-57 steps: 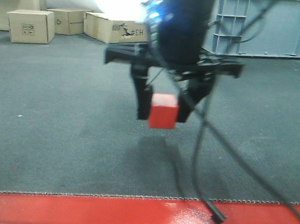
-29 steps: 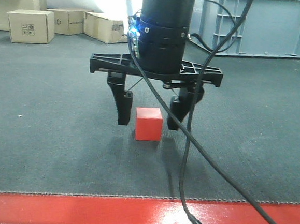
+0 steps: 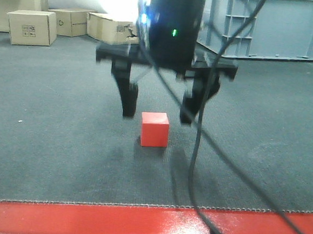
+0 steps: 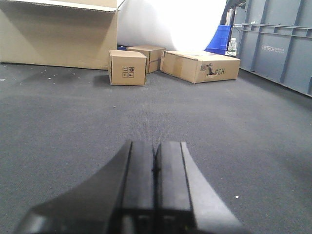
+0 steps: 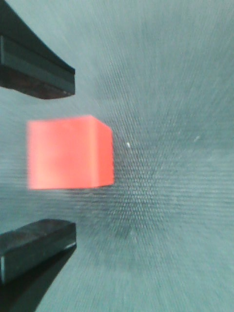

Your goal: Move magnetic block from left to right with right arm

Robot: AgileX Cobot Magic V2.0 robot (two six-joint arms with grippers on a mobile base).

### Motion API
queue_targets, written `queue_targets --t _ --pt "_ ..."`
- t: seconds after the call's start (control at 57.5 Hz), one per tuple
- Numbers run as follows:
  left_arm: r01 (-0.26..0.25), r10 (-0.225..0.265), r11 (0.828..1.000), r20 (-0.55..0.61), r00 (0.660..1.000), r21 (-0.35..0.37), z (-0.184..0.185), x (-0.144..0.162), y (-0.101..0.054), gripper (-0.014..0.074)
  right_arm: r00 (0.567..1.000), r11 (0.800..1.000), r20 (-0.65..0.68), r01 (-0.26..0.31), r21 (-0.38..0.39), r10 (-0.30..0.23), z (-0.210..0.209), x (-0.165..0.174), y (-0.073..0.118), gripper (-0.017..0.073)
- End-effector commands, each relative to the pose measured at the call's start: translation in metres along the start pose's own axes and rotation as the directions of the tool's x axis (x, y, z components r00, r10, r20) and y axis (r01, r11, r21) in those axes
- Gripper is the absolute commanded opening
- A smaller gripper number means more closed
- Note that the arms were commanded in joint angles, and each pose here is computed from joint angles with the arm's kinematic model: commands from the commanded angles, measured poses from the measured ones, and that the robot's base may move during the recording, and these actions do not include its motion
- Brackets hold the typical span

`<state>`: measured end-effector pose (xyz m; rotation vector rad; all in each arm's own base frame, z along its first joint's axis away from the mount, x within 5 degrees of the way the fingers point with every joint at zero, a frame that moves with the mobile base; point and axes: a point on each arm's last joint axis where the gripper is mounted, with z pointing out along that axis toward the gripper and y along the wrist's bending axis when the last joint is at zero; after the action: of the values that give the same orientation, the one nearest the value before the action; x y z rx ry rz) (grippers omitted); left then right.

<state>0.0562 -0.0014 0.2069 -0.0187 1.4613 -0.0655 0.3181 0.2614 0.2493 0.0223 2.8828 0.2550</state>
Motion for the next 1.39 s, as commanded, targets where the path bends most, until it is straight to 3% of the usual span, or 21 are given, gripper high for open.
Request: queue_targets --t 0.0,0.226,0.296,0.383,0.557,0.696,0.887,1.009,1.079,1.253,1.374 --pt "0.005 -0.005 1.0 0.093 0.996 -0.002 -0.001 -0.006 0.0 -0.0126 0.991 0.996 0.126 0.06 -0.067 -0.051 -0.052 -0.004 -0.002 0.0608" --pt "0.005 -0.005 1.0 0.093 0.996 -0.002 -0.001 -0.006 0.0 -0.0126 0.961 0.983 0.226 0.175 -0.06 -0.157 -0.084 0.008 -0.028 0.0573" --pt "0.005 -0.005 1.0 0.093 0.996 -0.002 -0.001 -0.006 0.0 -0.0126 0.948 0.977 0.259 0.206 -0.059 -0.185 -0.091 0.013 -0.041 0.0503" --pt "0.005 -0.005 1.0 0.093 0.996 -0.002 -0.001 -0.006 0.0 -0.0126 0.929 0.97 0.305 0.236 -0.052 -0.21 -0.095 0.021 -0.063 0.033" --pt "0.005 -0.005 1.0 0.093 0.996 -0.002 -0.001 -0.006 0.0 -0.0126 0.891 0.976 0.426 0.204 -0.071 -0.155 -0.106 0.031 -0.109 0.0014" --pt "0.005 -0.005 1.0 0.093 0.996 -0.002 -0.001 -0.006 0.0 -0.0126 0.845 0.981 0.518 0.189 -0.053 -0.134 -0.107 0.045 -0.152 0.0021" --pt "0.005 -0.005 1.0 0.093 0.996 -0.002 -0.001 -0.006 0.0 -0.0126 0.735 0.971 0.643 0.228 0.068 -0.217 -0.108 0.074 -0.2 0.0021" --pt "0.005 -0.005 1.0 0.093 0.996 -0.002 -0.001 -0.006 0.0 -0.0126 0.654 0.979 0.731 0.179 0.102 -0.195 -0.113 0.097 -0.218 0.0021" --pt "0.005 -0.005 1.0 0.093 0.996 -0.002 -0.001 -0.006 0.0 -0.0126 0.592 0.98 0.784 0.164 0.109 -0.186 -0.114 0.112 -0.223 0.0021" --pt "0.005 -0.005 1.0 0.093 0.996 -0.002 -0.001 -0.006 0.0 -0.0126 0.389 0.982 0.906 0.152 0.115 -0.167 -0.12 0.15 -0.231 0.0021" --pt "0.005 -0.005 1.0 0.093 0.996 -0.002 -0.001 -0.006 0.0 -0.0126 0.285 0.982 0.946 0.151 0.115 -0.155 -0.122 0.178 -0.236 0.0021"
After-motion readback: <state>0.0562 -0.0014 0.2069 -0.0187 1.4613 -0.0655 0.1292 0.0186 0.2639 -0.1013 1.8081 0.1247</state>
